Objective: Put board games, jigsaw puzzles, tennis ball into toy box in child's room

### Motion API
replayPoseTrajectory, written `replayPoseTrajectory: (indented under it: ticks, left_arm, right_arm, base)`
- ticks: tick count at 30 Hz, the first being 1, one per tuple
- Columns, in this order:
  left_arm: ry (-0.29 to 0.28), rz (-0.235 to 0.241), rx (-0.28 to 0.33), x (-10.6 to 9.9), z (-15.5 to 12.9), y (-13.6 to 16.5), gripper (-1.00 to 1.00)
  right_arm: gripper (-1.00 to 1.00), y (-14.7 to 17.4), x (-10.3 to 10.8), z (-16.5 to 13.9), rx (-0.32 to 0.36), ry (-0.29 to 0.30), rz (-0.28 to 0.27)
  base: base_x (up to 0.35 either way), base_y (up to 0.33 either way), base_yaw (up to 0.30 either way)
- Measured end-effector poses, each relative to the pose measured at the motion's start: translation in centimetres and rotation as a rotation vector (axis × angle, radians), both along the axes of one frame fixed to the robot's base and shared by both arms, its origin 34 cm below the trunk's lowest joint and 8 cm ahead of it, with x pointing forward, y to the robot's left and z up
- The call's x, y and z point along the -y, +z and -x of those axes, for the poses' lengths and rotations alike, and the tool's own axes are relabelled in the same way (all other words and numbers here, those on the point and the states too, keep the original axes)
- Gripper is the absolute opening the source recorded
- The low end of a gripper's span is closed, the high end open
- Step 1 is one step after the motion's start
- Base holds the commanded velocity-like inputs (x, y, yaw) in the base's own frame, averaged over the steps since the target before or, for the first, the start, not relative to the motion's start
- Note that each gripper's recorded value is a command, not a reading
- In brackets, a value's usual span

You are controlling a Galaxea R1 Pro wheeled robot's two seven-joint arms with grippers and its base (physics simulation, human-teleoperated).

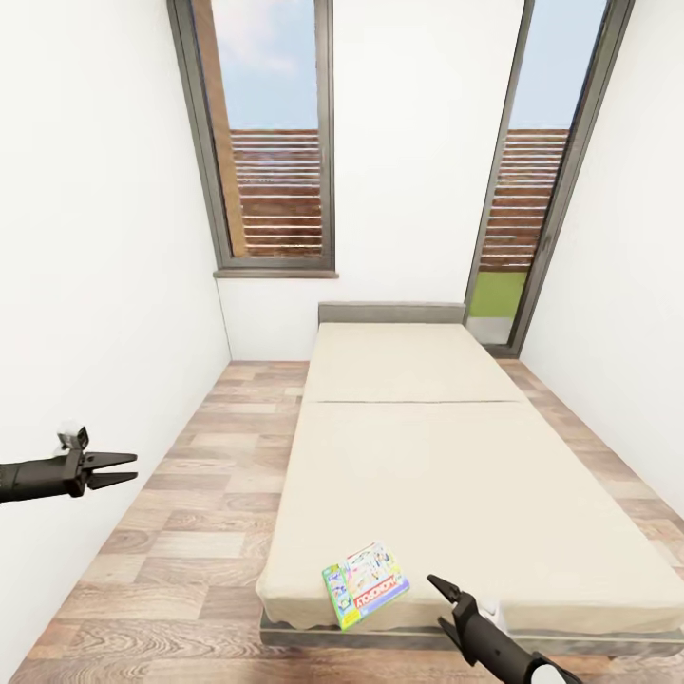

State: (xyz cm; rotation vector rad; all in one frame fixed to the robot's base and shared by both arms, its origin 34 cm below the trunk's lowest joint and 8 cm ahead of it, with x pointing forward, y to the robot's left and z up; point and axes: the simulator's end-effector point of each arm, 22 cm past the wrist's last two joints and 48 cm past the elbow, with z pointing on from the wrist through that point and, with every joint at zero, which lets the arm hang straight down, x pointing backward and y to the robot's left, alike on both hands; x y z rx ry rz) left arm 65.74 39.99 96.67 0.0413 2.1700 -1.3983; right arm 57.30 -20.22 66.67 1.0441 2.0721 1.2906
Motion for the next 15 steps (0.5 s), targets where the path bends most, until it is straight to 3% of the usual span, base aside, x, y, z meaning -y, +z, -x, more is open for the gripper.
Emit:
replayPoseTrajectory:
  ticks: [15]
  left_arm:
    - [-0.004, 0.003, 0.003, 0.3, 0.0, -2.4, 1.00]
  right_arm:
    - [1.00, -2.4, -1.9, 0.5, -0.024, 0.023, -0.044]
  base:
    - [0.000, 0.000, 0.000]
